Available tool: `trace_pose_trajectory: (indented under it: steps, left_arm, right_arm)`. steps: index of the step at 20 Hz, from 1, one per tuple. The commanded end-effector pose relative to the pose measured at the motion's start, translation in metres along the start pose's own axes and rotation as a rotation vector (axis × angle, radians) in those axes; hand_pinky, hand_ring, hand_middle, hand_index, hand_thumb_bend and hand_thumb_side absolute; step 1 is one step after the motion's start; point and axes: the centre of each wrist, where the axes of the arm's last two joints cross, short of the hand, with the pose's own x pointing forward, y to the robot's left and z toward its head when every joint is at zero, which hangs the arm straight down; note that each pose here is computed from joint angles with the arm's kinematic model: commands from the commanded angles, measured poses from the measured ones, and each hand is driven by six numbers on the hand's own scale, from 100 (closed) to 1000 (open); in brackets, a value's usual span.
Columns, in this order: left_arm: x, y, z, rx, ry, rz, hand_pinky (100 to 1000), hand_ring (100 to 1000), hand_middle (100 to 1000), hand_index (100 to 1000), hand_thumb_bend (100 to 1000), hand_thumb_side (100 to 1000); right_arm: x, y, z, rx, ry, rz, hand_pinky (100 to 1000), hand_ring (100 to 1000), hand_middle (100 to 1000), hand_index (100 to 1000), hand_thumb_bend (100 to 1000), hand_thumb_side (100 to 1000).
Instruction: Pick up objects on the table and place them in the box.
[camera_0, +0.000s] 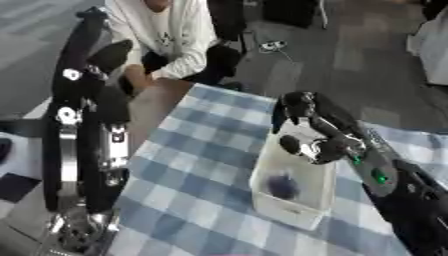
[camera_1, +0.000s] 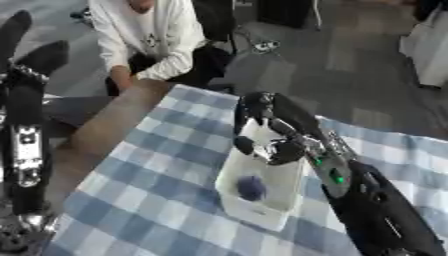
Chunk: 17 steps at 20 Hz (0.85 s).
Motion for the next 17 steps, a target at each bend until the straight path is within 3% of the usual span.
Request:
trace_pose_trajectory:
  steps: [1, 9, 13, 17]
  left_arm:
    - [0.004, 0.002, -0.006, 0.008, -0.028, -0.002, 848, 792, 963, 974, 115, 857]
    - [0.003, 0.003, -0.005, 0.007, -0.022, -0.013, 848, 791, 963, 974, 113, 858]
    - [0.001, 0.007, -0.001, 0.003, -0.011, -0.031, 848, 791, 963, 974, 106, 863]
    - [-0.001, 0.012, 0.004, -0.004, 0.006, -0.058, 845, 789, 964, 975, 100, 864]
  right_arm:
    - [-0.003, -0.017, -0.007, -0.005, -0.023, 0.066, 444, 561, 674, 637, 399, 1000]
    - [-0.003, -0.011, 0.003, -0.044, -0.010, 0.065, 445, 569, 692, 660, 411, 1000]
    - [0.008, -0.017, 0.015, -0.198, -0.027, -0.001, 447, 583, 706, 690, 406, 1000]
    - [0.041, -0.037, 0.021, -0.405, -0.054, -0.119, 438, 604, 716, 743, 414, 1000]
